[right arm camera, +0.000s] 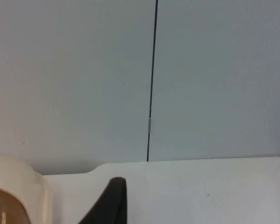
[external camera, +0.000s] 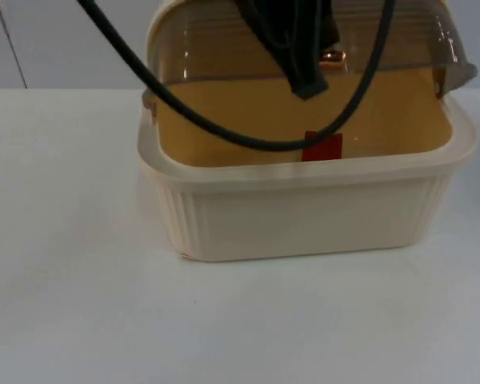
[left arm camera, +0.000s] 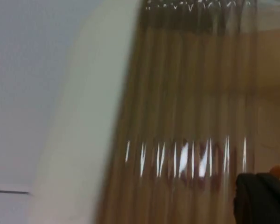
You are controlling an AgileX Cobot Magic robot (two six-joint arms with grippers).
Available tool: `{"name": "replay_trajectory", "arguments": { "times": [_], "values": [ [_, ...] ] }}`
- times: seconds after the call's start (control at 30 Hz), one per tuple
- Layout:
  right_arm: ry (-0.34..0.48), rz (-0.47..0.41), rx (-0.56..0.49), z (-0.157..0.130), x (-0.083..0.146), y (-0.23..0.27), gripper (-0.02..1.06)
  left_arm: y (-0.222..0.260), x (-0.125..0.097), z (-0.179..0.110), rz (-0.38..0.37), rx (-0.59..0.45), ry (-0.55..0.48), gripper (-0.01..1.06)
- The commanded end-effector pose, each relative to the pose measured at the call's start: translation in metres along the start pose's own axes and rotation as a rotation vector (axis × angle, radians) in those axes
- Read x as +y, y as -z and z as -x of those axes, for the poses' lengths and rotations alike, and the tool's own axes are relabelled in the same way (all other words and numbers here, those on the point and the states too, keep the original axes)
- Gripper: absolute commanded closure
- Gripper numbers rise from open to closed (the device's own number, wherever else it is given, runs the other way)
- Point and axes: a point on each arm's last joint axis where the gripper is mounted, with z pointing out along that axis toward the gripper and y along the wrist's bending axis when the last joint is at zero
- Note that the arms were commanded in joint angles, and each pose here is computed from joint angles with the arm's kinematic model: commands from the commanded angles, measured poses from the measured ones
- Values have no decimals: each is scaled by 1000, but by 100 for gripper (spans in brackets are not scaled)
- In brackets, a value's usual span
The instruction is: Open the box lid with the left hand, place the block into the box with the right hand, then close the box lid with the left hand.
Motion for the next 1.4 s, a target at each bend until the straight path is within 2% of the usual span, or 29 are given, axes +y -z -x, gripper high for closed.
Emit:
{"name": "replay_trajectory", "arguments": {
  "times": [0.0, 0.23, 0.33, 0.43, 0.57, 0.63, 0.67, 0.77, 0.83, 0.87, 0.93, 1.03, 1.07, 1.1, 1.17, 1.27, 1.37],
  "values": [
    [3, 1, -17, 3, 0, 1, -1, -8, -18, -15, -37, 59, -17, 105],
    [3, 1, -16, 3, 0, 1, -1, -3, -45, -28, 16, 24, -9, 105],
    [2, 0, -21, 3, 0, 3, -1, 1, -52, -31, 32, 7, -9, 105],
    [2, 0, -14, 2, 0, 3, -1, 9, -50, -27, 50, -16, 17, 105],
    [2, -2, -2, 1, 0, 3, -1, 45, -37, -10, 113, -112, 105, 105],
    [2, -2, -2, 1, 0, 3, -1, 70, -30, 1, 150, -184, 182, 105],
    [2, -2, -2, 1, 0, 3, -1, 70, -30, 1, 150, -184, 182, 105],
    [-1, 0, 1, 1, 0, 3, -1, 116, -13, 7, 232, -290, 292, 105],
    [-3, 1, 1, 1, 0, 3, -1, 150, 2, 1, 320, -335, 326, 105],
    [-3, 1, 1, 1, 0, 3, -1, 150, 2, 1, 320, -335, 326, 105],
    [-3, 1, 1, 1, 0, 3, -1, 182, 18, -9, 414, -373, 407, 105],
    [-3, 1, -1, 1, 0, 3, -1, 228, 42, -37, 568, -437, 647, 105],
    [-3, 1, -1, 1, 0, 3, -1, 228, 42, -37, 568, -437, 647, 105],
    [-5, 2, -1, 1, 0, 3, -1, 240, 47, -45, 602, -464, 735, 105],
    [-5, 2, 1, 1, 0, 3, -1, 261, 54, -63, 671, -475, 838, 105],
    [-5, 2, 6, 1, 0, 3, -1, 275, 53, -73, 686, -449, 867, 105],
    [-15, 2, 12, 0, 0, 3, -1, 286, 56, -88, 733, -414, 897, 105]
  ]
}}
